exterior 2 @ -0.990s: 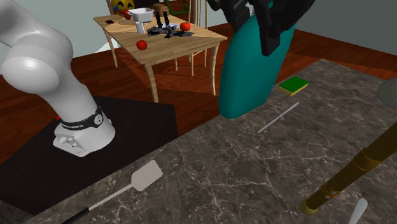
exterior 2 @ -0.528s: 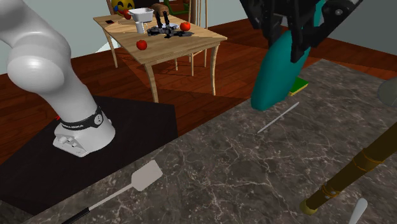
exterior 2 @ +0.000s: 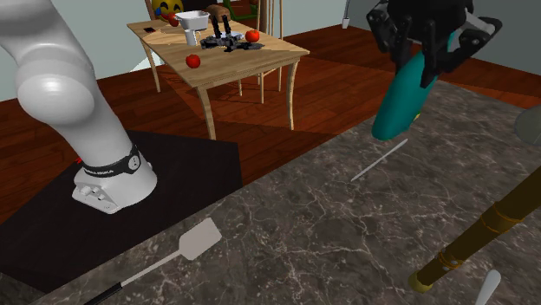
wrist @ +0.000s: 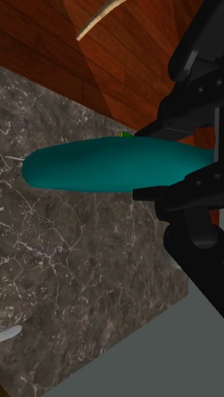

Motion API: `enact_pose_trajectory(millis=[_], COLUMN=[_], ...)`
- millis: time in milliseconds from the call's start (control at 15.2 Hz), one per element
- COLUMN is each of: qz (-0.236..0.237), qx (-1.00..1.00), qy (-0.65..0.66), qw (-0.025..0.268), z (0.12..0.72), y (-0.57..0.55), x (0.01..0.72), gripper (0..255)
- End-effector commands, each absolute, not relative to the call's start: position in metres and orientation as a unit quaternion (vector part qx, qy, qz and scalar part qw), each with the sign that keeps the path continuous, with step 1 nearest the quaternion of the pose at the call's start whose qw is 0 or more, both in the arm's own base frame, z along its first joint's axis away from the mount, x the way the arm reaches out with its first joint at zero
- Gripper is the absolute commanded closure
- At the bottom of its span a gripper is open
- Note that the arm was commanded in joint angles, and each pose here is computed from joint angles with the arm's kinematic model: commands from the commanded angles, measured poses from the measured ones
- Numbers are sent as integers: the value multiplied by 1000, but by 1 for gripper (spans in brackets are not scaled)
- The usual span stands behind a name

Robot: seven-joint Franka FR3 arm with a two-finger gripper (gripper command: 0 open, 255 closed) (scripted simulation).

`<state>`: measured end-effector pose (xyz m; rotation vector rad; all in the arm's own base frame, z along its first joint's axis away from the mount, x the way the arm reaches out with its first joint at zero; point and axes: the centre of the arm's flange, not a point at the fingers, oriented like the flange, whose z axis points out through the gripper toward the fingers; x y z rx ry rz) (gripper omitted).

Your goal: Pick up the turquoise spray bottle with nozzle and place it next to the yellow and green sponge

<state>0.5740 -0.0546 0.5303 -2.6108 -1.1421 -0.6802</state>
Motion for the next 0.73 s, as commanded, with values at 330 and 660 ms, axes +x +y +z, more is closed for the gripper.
enact_pose_trajectory(millis=[330,660], qz=[-232,-232], qx=[-886,-886], qy=[-387,-387], qw=[106,106], z=[499,476], y=[13,61], x=[631,670], gripper=[255,255])
